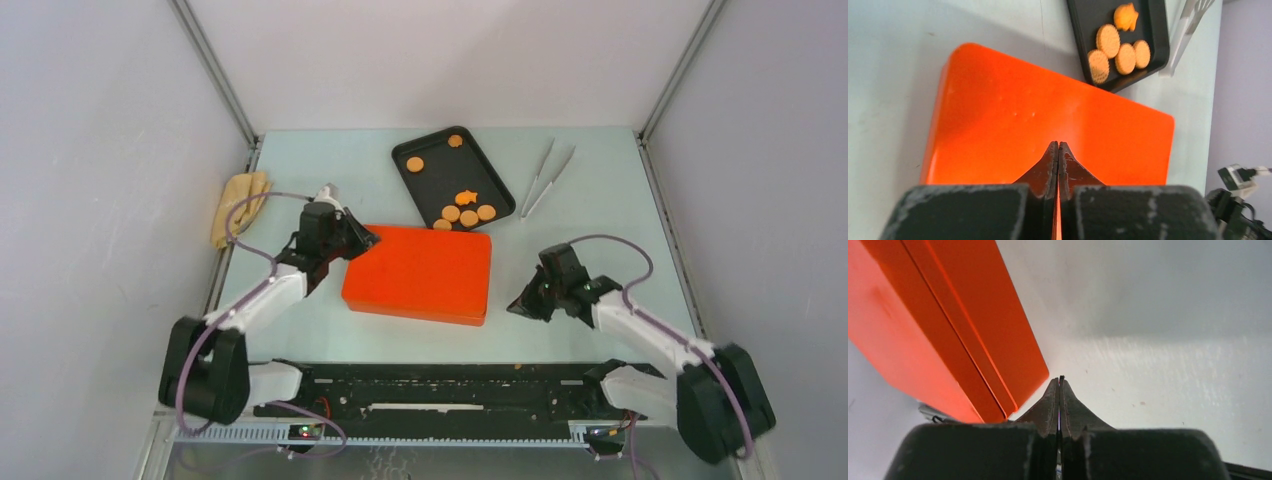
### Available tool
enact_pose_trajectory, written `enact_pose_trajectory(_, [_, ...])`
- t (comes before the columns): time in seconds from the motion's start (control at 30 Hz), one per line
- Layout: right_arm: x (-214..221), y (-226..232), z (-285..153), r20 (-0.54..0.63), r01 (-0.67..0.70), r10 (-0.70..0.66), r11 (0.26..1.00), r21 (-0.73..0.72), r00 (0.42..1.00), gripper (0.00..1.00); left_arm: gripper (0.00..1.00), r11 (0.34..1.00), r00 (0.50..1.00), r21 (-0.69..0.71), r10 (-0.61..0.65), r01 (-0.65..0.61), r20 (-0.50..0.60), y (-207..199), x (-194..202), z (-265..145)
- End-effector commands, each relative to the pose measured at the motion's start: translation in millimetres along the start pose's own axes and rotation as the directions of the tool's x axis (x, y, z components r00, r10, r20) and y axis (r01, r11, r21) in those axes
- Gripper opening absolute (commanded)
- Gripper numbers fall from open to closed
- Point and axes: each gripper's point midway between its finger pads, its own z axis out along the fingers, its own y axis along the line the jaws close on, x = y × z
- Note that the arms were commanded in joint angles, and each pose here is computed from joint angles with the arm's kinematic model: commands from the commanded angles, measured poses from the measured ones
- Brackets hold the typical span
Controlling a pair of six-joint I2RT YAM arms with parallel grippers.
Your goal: Pack the cookies
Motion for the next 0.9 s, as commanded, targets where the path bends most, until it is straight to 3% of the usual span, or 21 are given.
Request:
enact_pose_trajectory(0.0, [-33.5, 20.9, 12.0, 0.058, 0.073, -0.076, 0.996, 0.049, 0.995, 0.00, 0.00, 0.987, 0.981, -0.157, 0.049, -0.020, 0.185, -8.3, -59.8, -60.0])
enact_pose_trajectory(0.13, [-47.9, 37.5, 24.0, 0.051, 0.105, -0.108, 0.993, 0.061, 0.993, 0.00, 0.00, 0.937, 0.979, -0.347, 0.047, 0.025, 0.198, 44.6, -52.1, -70.0])
enact_pose_trajectory(0.43, [-54.8, 53.1, 54.6, -0.053, 0.161, -0.158, 0.984, 0.071, 0.986, 0.00, 0.00, 0.851, 0.996, -0.525, 0.027, 0.025, 0.090, 108.9, -12.7, -45.0])
enact_pose_trajectory(0.63, [-42.4, 67.7, 64.1, -0.140, 0.173, -0.172, 0.985, -0.007, 0.975, 0.00, 0.00, 0.854, 1.000, -0.520, 0.028, -0.026, -0.003, 102.1, 7.8, -27.6])
enact_pose_trajectory(0.87, [-33.9, 92.4, 58.9, -0.206, 0.186, -0.209, 0.975, -0.124, 0.956, 0.00, 0.00, 0.928, 0.996, -0.370, 0.018, -0.051, -0.093, 47.5, 35.1, -16.2])
